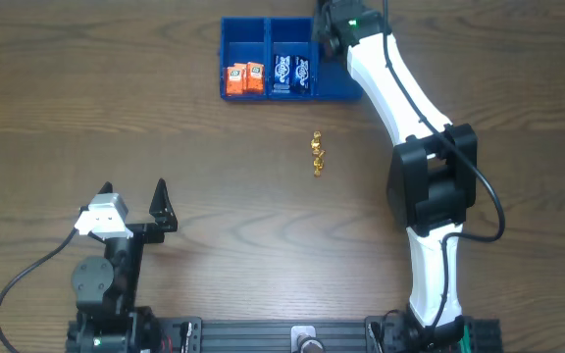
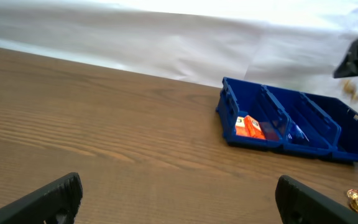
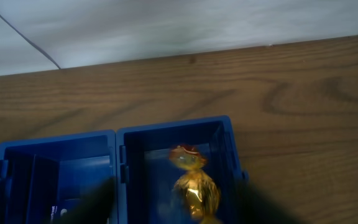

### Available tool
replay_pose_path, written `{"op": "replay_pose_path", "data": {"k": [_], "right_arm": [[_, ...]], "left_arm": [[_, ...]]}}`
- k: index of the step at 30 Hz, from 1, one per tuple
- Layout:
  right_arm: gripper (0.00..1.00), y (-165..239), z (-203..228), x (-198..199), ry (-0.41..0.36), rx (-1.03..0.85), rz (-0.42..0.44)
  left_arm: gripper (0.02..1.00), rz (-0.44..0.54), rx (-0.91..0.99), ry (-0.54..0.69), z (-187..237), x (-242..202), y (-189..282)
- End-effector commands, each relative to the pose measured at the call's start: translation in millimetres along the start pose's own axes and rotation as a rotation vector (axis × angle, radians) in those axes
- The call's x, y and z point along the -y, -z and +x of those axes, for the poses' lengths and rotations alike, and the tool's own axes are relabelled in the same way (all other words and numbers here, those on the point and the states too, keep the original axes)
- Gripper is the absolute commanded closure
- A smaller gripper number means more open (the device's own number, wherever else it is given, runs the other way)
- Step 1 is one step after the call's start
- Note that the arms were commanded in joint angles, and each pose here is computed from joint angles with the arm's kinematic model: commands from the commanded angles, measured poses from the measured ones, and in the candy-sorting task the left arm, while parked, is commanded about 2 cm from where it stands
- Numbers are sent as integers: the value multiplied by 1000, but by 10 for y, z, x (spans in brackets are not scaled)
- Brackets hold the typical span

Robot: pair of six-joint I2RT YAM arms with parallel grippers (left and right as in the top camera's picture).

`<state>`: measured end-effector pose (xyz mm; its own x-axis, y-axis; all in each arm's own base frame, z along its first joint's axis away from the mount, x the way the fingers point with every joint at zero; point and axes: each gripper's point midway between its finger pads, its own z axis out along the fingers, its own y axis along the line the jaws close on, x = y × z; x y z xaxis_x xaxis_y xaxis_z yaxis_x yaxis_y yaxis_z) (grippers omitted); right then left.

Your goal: Sort Candies Into Trays

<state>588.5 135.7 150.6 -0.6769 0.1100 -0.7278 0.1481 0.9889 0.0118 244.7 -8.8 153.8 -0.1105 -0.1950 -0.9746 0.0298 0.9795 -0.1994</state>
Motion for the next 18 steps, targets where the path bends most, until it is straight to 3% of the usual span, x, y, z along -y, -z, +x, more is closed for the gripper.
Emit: {"op": "replay_pose_path", "data": {"k": [1,4,8,10,13,18], "right_arm": [[1,-21,25,37,15,-8,15],[1,167,-8,41,21,-18,13],[1,956,-107,-48,49,-36,-39],[1,1442,147,-91,41,-132,-40],[1,1796,726,-114,48,-334,1],[1,1535,1670,-221,112,-556,-12]], "left_arm": [[20,6,-50,-7,160,-10,-7],[20,6,-50,-7,160,-10,-7],[20,6,-50,-7,160,-10,-7],[20,6,-50,-7,160,-10,-7],[20,5,-50,-7,160,-11,-7],[20,6,-50,-7,160,-10,-7]]}}
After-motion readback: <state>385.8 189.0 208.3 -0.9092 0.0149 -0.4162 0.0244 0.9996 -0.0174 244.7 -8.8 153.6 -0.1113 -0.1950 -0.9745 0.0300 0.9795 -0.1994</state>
